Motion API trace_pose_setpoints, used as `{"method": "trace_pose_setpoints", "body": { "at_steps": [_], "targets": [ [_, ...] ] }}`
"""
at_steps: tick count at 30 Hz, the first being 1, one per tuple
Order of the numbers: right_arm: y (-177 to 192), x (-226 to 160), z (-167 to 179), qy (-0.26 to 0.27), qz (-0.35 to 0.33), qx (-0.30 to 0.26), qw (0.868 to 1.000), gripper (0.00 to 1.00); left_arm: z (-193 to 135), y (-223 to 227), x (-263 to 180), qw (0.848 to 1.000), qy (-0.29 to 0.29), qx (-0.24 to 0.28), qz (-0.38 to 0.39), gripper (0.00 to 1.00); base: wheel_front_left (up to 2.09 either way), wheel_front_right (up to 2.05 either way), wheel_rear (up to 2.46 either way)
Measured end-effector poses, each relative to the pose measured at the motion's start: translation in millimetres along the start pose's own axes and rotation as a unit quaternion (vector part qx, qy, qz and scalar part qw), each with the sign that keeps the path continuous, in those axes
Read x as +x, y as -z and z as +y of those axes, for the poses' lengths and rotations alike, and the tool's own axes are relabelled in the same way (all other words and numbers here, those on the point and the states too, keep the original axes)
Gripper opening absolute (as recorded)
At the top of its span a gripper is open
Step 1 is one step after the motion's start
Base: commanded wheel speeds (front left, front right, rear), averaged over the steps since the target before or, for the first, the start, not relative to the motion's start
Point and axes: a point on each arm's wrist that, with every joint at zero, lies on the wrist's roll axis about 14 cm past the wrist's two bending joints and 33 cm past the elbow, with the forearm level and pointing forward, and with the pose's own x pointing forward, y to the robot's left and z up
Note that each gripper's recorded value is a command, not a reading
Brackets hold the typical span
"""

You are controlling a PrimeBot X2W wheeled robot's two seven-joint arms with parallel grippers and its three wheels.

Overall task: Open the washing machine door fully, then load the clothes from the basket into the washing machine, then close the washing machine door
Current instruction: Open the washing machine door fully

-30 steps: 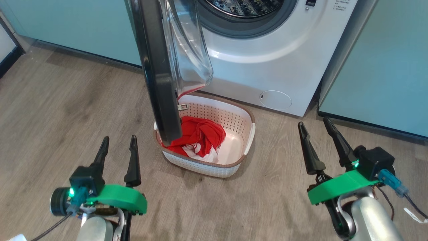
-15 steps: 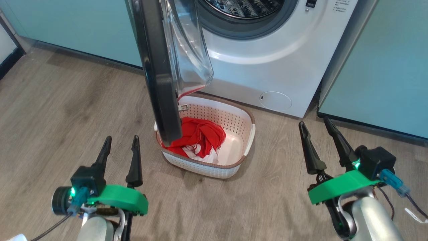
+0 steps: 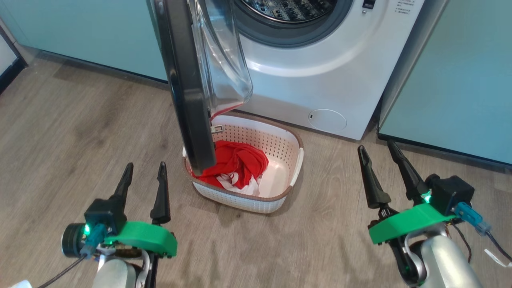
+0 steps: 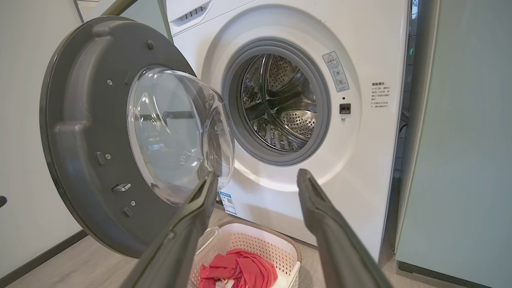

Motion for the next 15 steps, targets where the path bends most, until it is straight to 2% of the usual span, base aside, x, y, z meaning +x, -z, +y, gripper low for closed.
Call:
{"method": "trace_pose_setpoints", "body": {
  "at_steps": [2,3,4,5,6,15],
  "targets": [
    [1,0,-1,0.001,0.001,0.001,1.0,1.0,0,1,0,1.0,0.0,0.0,0.001,1.0,0.0,0.0,0.0],
    [2,0,-1,0.001,0.002,0.001,1.0,1.0,0,1,1,1.0,0.0,0.0,0.002,0.77,0.0,0.0,0.0],
    [2,0,-1,0.001,0.003,0.001,1.0,1.0,0,2,1,1.0,0.0,0.001,0.003,0.44,0.0,0.0,0.0],
    [3,0,-1,0.002,0.004,0.003,1.0,1.0,-1,3,1,1.0,0.001,-0.001,0.004,0.27,0.0,0.0,0.0],
    [4,0,-2,0.003,0.005,0.006,1.0,1.0,-1,4,1,1.0,0.002,-0.009,0.006,0.0,0.0,0.0,0.0],
    [12,1,-6,0.007,0.014,0.012,1.0,1.0,-3,-10,10,1.0,0.007,-0.018,-0.017,0.0,0.0,0.0,0.0]
  ]
}}
